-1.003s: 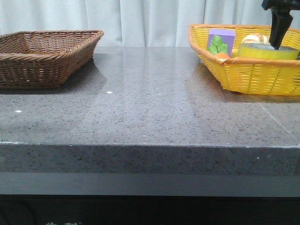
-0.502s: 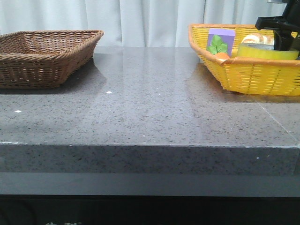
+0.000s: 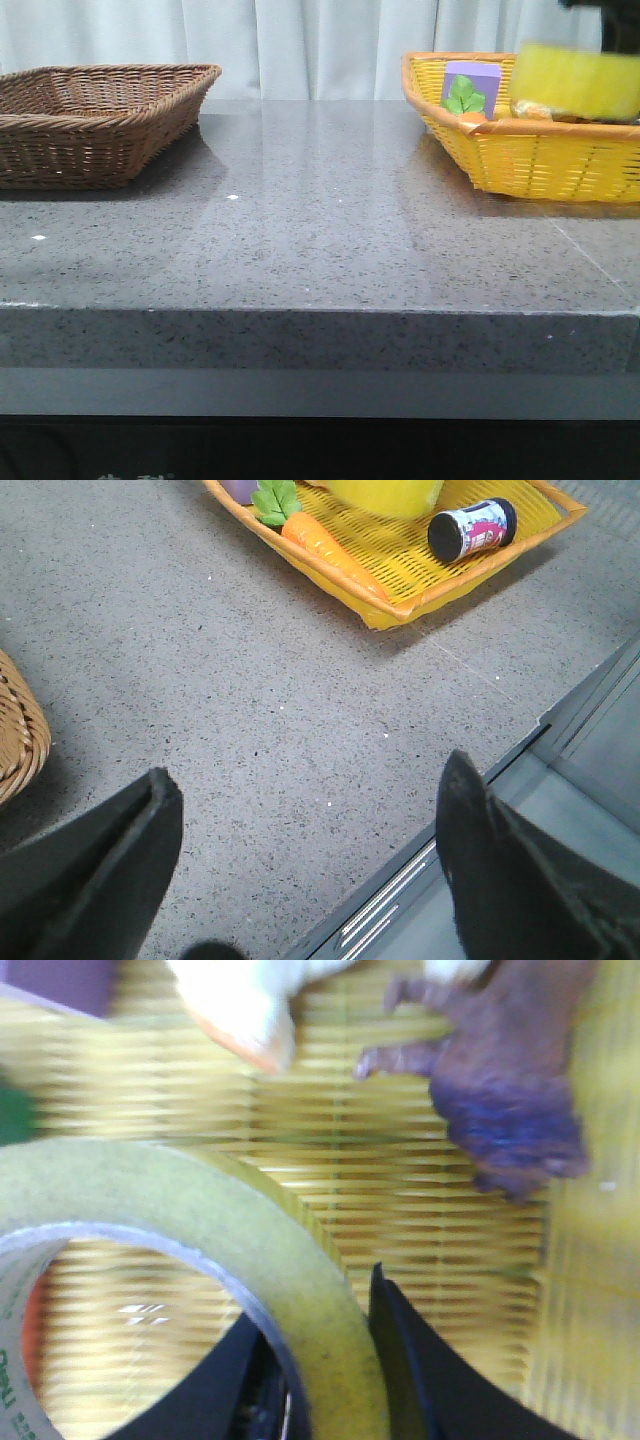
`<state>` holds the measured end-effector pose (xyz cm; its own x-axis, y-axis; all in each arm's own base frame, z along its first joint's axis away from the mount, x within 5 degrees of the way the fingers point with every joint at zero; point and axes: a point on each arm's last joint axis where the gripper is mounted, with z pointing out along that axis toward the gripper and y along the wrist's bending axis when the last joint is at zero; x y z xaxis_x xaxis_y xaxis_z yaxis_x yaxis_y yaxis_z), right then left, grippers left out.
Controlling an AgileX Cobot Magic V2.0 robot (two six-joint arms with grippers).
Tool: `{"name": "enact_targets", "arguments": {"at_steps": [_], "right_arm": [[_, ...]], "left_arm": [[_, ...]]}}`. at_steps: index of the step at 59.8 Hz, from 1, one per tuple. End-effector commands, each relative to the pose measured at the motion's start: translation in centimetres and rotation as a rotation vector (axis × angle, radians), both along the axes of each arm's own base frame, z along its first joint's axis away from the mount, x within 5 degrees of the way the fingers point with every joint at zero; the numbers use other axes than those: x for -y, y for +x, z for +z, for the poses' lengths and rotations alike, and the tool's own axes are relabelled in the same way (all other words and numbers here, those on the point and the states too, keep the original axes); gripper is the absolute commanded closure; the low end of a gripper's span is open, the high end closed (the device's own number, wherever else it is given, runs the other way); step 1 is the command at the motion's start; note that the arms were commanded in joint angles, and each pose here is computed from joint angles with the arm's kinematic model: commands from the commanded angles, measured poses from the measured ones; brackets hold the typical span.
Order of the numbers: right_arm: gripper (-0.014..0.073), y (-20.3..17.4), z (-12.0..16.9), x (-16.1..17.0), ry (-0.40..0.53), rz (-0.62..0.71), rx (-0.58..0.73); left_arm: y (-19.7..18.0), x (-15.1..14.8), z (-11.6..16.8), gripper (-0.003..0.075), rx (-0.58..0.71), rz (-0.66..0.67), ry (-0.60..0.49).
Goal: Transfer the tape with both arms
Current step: 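Lift the tape roll out and set it on the table between baskets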
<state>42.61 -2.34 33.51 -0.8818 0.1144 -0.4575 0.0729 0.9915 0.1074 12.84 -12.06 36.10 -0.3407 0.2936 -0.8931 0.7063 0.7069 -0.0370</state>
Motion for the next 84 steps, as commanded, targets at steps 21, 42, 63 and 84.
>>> {"name": "enact_targets", "arguments": {"at_steps": [21,42,63,84], "right_arm": [[0.0456,-7.4,12.3,-9.1,0.011,0.267,0.390],[0.0456,-8.1,10.5,-19.4,0.044,0.556,0.428],[0.0456,-5.2,4.0,-23.6,-0.015,0.652,0.282],[0.0421,-3.0,-0.4,-24.3,-0.096,0.658,0.194]], "left_arm": [[0.0,0.1,1.8,0.0195,0.071,0.003,-0.082],[0.0,0.1,1.8,0.0195,0.071,0.003,-0.082],[0.0,0.1,1.8,0.0195,0.071,0.003,-0.082],[0.0,0.1,1.8,0.0195,0.071,0.003,-0.082]]}}
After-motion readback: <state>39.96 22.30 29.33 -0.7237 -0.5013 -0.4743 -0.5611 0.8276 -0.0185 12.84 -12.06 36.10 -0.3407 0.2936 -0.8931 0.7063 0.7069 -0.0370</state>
